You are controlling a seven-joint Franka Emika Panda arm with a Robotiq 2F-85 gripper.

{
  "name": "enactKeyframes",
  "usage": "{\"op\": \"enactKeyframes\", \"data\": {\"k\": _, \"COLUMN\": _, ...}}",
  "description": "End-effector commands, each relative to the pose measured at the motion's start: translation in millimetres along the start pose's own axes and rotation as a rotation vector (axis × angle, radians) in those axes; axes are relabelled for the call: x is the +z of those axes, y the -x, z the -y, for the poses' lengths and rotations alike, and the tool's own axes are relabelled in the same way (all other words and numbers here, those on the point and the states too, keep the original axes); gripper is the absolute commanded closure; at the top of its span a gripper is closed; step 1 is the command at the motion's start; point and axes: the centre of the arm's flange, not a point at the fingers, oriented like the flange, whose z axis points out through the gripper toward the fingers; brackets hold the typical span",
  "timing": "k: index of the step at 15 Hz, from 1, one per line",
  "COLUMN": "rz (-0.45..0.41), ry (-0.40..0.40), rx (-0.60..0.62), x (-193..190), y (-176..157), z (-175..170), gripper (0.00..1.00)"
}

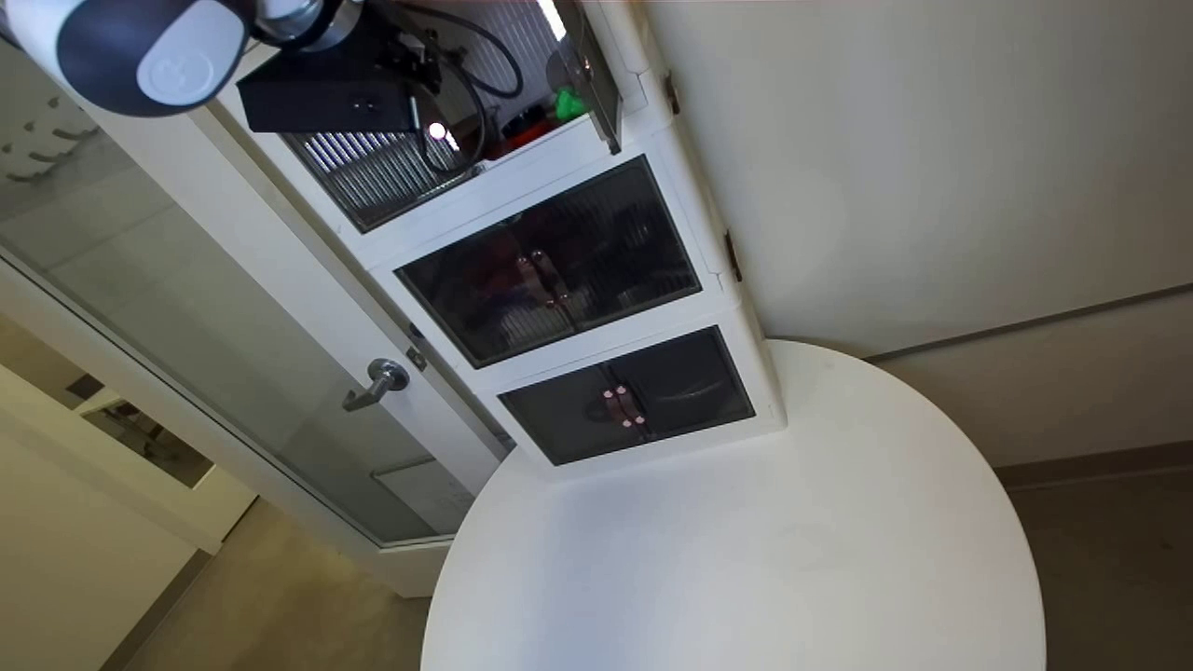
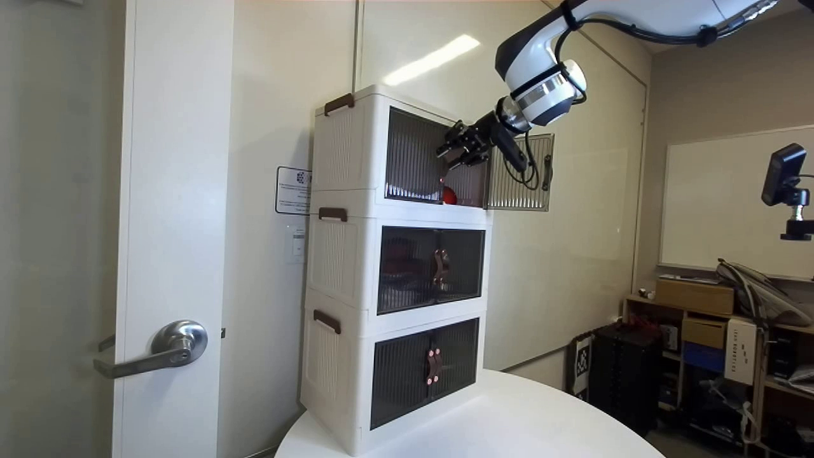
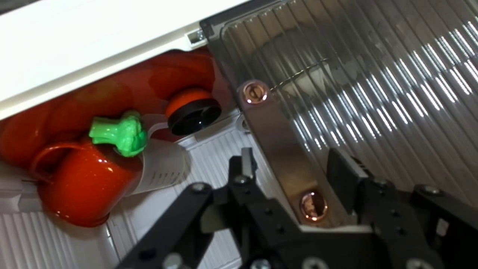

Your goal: Open the doors of the topmost cabinet

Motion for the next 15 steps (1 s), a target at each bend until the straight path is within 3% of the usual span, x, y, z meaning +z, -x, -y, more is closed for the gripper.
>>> {"op": "enactKeyframes", "data": {"k": 1, "rz": -0.027, "ry": 0.009, "rx": -0.012, "x": 4.3, "y": -6.3, "z": 3.7, "gripper": 0.79}}
{"op": "enactKeyframes", "data": {"k": 4, "rz": -0.029, "ry": 0.025, "rx": -0.008, "x": 1.4, "y": -6.1, "z": -0.7, "gripper": 0.97}}
{"op": "enactKeyframes", "data": {"k": 9, "rz": -0.017, "ry": 0.046, "rx": -0.003, "x": -2.9, "y": -5.6, "z": -1.9, "gripper": 0.94}}
{"op": "enactKeyframes", "data": {"k": 15, "rz": 0.097, "ry": 0.155, "rx": 0.025, "x": -8.9, "y": -5.1, "z": 7.0, "gripper": 0.94}}
